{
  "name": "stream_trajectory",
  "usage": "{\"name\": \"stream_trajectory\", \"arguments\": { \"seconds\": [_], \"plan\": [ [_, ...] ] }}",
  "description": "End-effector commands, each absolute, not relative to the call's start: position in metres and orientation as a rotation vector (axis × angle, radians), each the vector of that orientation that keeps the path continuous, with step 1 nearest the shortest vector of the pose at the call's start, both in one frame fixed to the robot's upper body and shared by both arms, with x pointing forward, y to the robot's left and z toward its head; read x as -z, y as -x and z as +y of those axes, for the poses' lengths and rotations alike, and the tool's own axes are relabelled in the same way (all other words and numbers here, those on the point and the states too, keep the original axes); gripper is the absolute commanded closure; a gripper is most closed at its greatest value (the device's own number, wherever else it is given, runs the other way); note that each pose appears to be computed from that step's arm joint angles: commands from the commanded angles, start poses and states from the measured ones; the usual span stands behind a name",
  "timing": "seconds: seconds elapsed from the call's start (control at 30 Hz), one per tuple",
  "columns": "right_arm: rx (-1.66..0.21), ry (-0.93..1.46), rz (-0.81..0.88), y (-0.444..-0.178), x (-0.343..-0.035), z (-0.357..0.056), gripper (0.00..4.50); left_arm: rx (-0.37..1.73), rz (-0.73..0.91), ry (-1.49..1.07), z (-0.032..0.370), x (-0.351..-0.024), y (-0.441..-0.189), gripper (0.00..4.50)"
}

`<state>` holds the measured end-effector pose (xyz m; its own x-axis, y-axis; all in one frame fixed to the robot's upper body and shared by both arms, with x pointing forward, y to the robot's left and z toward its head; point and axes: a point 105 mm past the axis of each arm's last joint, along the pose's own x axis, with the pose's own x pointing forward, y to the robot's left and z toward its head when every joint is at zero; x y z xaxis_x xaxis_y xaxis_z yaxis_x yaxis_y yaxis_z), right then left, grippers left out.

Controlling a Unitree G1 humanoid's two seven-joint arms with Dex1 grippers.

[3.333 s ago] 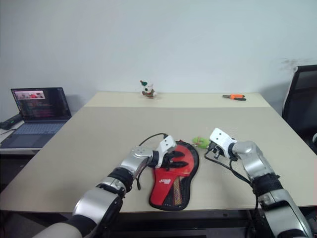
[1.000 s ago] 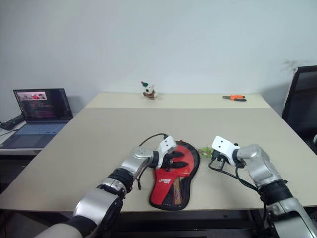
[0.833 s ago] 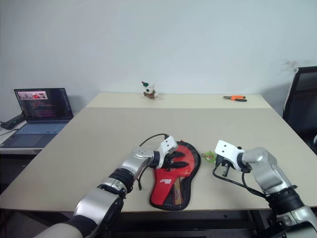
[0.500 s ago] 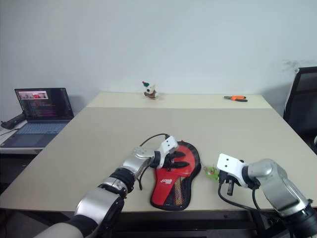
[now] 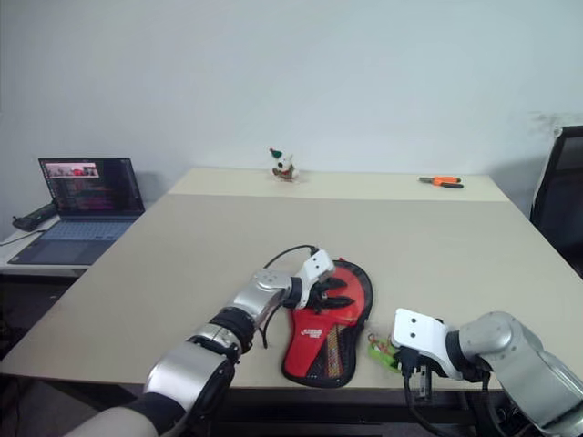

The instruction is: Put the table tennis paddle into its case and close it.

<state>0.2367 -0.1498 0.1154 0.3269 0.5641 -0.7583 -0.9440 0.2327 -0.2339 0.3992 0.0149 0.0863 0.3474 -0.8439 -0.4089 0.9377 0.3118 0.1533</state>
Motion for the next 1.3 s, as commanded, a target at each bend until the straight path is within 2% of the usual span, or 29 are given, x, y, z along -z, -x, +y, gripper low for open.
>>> {"name": "stream_trajectory", "arguments": {
  "seconds": [0.03,0.27,0.63,0.73,0.93,1.03,1.2,1.3],
  "plan": [
    [-1.189,0.763,0.602,-0.222,-0.122,-0.146,4.48,1.167,0.428,-0.441,0.028,-0.048,-0.39,1.88],
    [-1.293,0.7,0.665,-0.184,-0.118,-0.139,4.48,1.169,0.409,-0.453,0.015,-0.051,-0.391,1.88],
    [-1.381,0.59,0.742,-0.139,-0.107,-0.127,4.48,1.164,0.379,-0.464,-0.003,-0.056,-0.392,1.88],
    [-1.382,0.568,0.74,-0.136,-0.105,-0.126,4.48,1.165,0.372,-0.465,-0.006,-0.058,-0.392,1.88],
    [-1.255,0.559,0.723,-0.152,-0.101,-0.131,4.48,1.164,0.361,-0.463,-0.009,-0.06,-0.392,1.88],
    [-1.224,0.533,0.729,-0.159,-0.101,-0.138,3.79,1.162,0.354,-0.46,-0.009,-0.062,-0.393,1.88],
    [-1.173,0.468,0.691,-0.173,-0.106,-0.142,2.06,1.145,0.34,-0.447,-0.006,-0.064,-0.396,1.88],
    [-1.176,0.427,0.629,-0.188,-0.124,-0.142,1.03,1.135,0.329,-0.434,-0.003,-0.067,-0.398,1.88]
  ]
}}
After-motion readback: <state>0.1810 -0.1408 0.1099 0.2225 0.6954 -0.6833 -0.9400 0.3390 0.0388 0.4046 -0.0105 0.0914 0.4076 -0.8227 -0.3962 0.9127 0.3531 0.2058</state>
